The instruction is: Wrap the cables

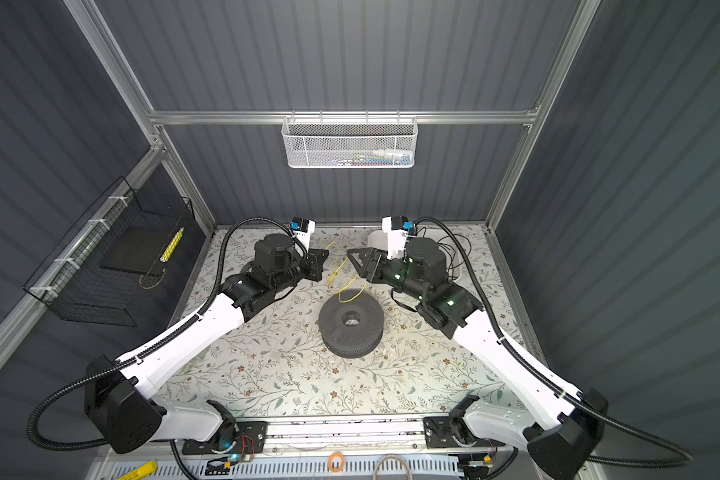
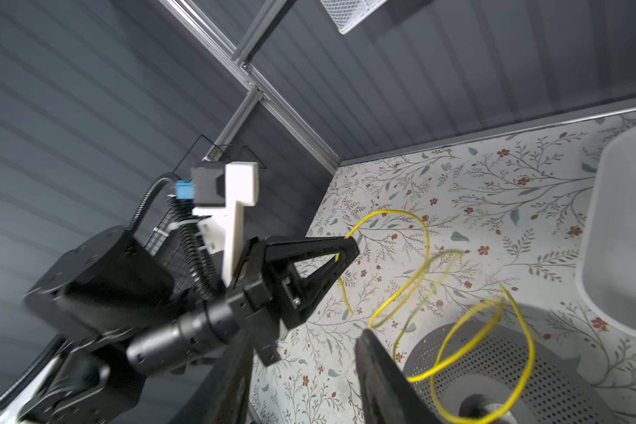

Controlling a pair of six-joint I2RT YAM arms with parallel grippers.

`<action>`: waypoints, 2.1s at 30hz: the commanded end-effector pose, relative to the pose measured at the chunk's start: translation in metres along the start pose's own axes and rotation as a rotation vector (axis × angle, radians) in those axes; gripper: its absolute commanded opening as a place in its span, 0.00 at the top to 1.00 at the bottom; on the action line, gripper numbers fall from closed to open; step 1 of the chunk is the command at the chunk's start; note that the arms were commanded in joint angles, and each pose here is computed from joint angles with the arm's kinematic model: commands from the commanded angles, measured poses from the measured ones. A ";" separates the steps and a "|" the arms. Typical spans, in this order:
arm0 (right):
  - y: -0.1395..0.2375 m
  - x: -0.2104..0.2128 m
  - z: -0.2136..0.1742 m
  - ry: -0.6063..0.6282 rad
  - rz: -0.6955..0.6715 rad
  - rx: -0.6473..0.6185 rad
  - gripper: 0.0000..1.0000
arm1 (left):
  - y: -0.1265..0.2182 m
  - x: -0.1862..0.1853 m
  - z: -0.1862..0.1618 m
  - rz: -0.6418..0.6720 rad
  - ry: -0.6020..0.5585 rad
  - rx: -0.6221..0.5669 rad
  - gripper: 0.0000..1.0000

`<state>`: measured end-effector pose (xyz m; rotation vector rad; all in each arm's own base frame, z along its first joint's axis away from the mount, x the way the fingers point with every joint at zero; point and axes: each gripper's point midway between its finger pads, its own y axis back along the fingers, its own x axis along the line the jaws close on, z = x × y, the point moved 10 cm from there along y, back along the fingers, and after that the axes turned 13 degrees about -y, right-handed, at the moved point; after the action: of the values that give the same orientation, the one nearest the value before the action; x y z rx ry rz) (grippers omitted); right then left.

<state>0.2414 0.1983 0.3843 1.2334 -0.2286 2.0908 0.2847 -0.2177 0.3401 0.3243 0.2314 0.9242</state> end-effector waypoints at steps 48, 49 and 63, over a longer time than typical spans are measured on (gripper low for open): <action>0.032 -0.062 0.079 -0.158 -0.027 -0.313 1.00 | 0.034 -0.006 -0.041 -0.074 -0.058 0.069 1.00; 0.037 -0.063 0.084 -0.161 -0.021 -0.335 1.00 | 0.035 -0.007 -0.047 -0.092 -0.058 0.083 1.00; 0.052 -0.074 0.134 -0.167 -0.011 -0.510 1.00 | 0.035 -0.041 -0.106 -0.422 -0.158 0.264 1.00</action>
<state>0.3208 0.0706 0.3730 1.2011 -0.6464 1.7257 0.2157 -0.2127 0.2781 0.4550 0.2484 0.5469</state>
